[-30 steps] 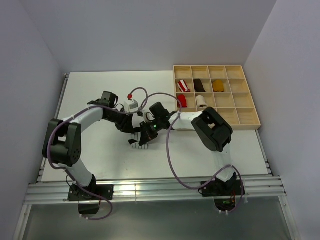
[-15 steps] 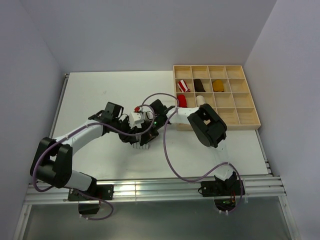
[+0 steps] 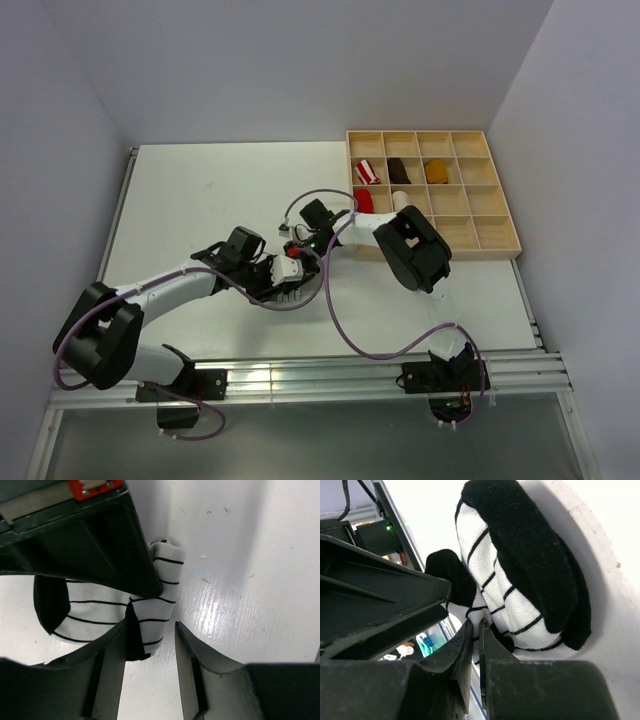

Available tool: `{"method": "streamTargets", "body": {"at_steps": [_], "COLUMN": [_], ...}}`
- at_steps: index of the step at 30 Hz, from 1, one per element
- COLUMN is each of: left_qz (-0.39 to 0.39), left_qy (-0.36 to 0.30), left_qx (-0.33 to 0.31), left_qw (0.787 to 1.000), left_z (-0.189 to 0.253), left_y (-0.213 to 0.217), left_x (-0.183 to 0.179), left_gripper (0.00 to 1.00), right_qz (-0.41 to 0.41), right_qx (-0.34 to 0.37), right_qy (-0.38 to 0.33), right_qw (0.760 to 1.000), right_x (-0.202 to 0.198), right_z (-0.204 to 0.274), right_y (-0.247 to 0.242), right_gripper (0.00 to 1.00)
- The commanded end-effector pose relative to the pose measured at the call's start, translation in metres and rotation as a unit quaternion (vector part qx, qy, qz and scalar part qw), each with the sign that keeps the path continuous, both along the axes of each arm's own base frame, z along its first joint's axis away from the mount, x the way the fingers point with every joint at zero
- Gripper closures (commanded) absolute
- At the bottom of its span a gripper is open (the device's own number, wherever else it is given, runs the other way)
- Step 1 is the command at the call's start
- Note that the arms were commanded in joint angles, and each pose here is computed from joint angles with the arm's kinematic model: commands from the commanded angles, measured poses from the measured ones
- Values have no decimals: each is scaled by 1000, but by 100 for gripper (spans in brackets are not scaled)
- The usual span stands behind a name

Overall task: Roll the socks
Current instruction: Roll the sock at the center of the board.

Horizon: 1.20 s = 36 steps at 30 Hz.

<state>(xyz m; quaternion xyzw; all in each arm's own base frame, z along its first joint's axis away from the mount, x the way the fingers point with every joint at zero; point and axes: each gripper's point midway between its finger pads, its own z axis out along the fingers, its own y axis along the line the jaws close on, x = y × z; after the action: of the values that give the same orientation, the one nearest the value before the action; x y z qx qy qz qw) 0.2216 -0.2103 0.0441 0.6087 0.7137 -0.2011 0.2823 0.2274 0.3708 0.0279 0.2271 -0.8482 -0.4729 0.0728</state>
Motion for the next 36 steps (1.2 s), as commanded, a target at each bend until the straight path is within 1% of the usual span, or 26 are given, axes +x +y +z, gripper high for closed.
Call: {"method": "streamTargets", "body": {"at_steps": [1, 9, 11, 19, 27, 30, 32, 36], "left_qz": [-20, -26, -26, -39, -56, -64, -70, -83], "left_qy": [-30, -21, -14, 18, 80, 108, 124, 146], "left_qx": [-10, -9, -4, 6, 31, 39, 44, 49], "left_qw": [999, 999, 1000, 999, 995, 991, 989, 985], "left_z": [6, -5, -10, -20, -37, -41, -43, -46], "left_y": [-9, -17, -17, -18, -14, -12, -10, -7], "left_x": [1, -1, -3, -11, -28, -37, -42, -51], "left_gripper": [53, 54, 57, 59, 64, 68, 70, 80], "right_qz": [-7, -8, -7, -9, -17, -20, -24, -36], "right_qx": [-25, -28, -30, -33, -33, -32, -32, -39], "right_qy": [3, 5, 5, 6, 9, 6, 1, -9], "right_qw": [1000, 1000, 1000, 999, 999, 999, 999, 999], "right_x": [5, 5, 4, 4, 5, 5, 6, 6], "right_z": [-12, -14, -15, -18, -19, -17, -16, -17], "right_y": [-4, -5, -5, -6, -7, -7, -7, -10], "right_gripper": [100, 100, 100, 100, 100, 99, 96, 88]}}
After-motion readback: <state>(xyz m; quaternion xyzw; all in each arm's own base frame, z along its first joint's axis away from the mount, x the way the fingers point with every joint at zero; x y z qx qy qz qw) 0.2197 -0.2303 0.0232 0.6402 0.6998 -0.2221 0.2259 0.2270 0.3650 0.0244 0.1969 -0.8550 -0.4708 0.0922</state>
